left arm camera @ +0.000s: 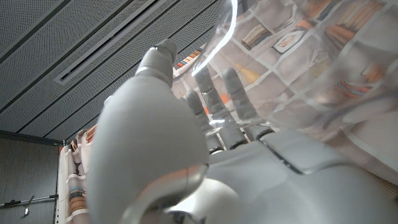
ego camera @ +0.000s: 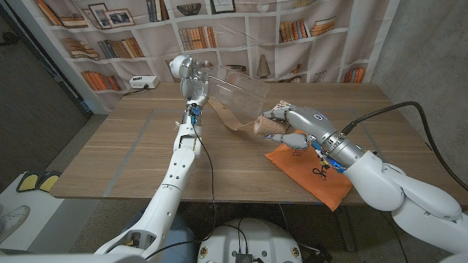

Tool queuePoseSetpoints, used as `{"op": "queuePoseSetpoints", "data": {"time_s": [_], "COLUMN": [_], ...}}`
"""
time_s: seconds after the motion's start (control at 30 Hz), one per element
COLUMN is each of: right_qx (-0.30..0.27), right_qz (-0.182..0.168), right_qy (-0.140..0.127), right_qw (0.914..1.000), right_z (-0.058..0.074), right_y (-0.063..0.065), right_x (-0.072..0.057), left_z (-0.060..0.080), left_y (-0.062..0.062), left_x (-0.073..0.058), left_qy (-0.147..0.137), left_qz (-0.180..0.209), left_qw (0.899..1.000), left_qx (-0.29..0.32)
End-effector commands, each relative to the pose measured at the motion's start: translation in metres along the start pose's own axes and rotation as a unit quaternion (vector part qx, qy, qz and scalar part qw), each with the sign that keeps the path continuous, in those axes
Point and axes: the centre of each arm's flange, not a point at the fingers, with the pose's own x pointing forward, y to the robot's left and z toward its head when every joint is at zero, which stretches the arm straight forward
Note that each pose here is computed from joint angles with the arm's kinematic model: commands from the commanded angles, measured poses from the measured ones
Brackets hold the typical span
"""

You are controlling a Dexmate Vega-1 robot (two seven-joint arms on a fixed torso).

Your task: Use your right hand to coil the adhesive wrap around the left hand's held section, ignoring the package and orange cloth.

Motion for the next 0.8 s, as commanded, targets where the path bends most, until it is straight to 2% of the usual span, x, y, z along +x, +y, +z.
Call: {"op": "queuePoseSetpoints", "data": {"time_s": [0.03,0.27,0.53,0.8], "right_qx": [-0.012,-0.038,-0.042,-0.06], "right_qz": [-0.035,-0.057,-0.071,-0.107], "right_qy": [-0.02,-0.025,-0.033,-0.041], "right_qw": [0.9991,0.9973,0.996,0.9917], "right_z": [0.009,0.009,0.008,0.009], "right_y": [-0.045,-0.067,-0.08,-0.096], "right_x": [0.021,0.027,0.033,0.043], "left_z": [-0.025,-0.036,-0.042,-0.047], "left_y": [0.011,0.016,0.018,0.013], "left_x": [0.015,0.02,0.025,0.028], "left_qy": [0.006,0.02,0.025,0.039], "left_qz": [0.001,-0.005,-0.011,-0.026], "left_qw": [1.0,1.0,1.0,0.999], "left_qx": [-0.013,-0.015,-0.012,-0.014]}}
